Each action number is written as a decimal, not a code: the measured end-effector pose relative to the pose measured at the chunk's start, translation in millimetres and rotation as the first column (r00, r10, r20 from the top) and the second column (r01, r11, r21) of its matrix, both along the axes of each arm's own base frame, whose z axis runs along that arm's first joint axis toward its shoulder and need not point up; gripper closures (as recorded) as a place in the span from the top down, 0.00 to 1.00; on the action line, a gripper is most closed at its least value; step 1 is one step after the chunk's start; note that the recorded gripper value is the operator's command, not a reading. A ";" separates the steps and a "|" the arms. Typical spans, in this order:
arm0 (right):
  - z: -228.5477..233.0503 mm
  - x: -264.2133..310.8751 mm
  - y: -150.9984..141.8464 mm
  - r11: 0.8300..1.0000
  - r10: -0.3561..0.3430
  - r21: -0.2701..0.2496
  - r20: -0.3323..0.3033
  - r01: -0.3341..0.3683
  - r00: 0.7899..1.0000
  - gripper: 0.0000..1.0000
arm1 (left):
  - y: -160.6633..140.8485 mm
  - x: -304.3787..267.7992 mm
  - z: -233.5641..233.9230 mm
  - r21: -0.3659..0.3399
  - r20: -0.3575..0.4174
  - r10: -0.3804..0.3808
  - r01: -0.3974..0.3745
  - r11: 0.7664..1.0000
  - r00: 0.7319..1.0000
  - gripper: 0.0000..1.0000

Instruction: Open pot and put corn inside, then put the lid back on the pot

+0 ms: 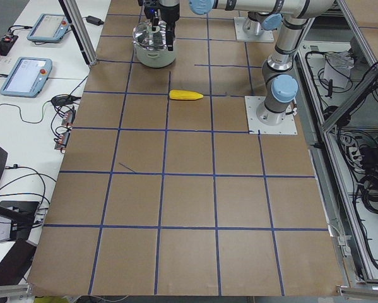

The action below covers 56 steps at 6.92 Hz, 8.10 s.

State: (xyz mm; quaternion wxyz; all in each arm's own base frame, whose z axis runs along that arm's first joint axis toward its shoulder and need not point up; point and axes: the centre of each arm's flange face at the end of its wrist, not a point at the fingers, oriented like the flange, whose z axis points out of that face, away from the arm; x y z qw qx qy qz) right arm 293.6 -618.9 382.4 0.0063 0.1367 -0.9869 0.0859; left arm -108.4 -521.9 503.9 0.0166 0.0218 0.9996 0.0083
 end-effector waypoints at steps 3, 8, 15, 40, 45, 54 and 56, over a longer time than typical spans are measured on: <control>65.2 -74.8 -25.8 0.996 0.047 0.078 -0.028 -0.045 0.999 0.35 | -10.9 30.2 -80.1 0.082 -0.023 -0.035 0.037 0.996 0.999 1.00; 133.5 -199.1 -10.8 0.994 -0.049 0.092 -0.037 0.052 0.998 0.35 | 9.8 26.8 -282.7 0.083 -0.027 -0.029 0.031 0.996 0.999 1.00; 132.5 -216.2 18.0 0.986 -0.085 0.143 -0.022 0.087 0.996 0.30 | 13.3 4.2 -328.9 0.081 -0.061 0.009 -0.004 0.997 0.998 0.13; 131.1 -203.7 63.7 0.996 -0.085 0.030 0.007 0.084 0.996 0.31 | -156.0 -292.1 -191.9 0.002 -0.060 -0.001 0.001 1.000 0.998 1.00; 95.3 -159.4 51.7 0.994 -0.111 -0.005 0.017 0.111 0.994 0.31 | -130.6 -106.6 -40.5 0.065 0.022 0.043 -0.044 0.997 0.999 1.00; 0.5 -28.7 18.2 0.990 -0.136 -0.045 0.011 0.136 0.991 0.31 | 1.1 -19.2 22.2 0.021 0.020 0.133 -0.134 0.991 0.991 1.00; -9.2 -19.5 17.9 0.990 -0.137 -0.030 0.019 0.138 0.990 0.31 | 13.1 -12.3 21.8 0.010 0.018 0.111 -0.111 0.994 0.994 1.00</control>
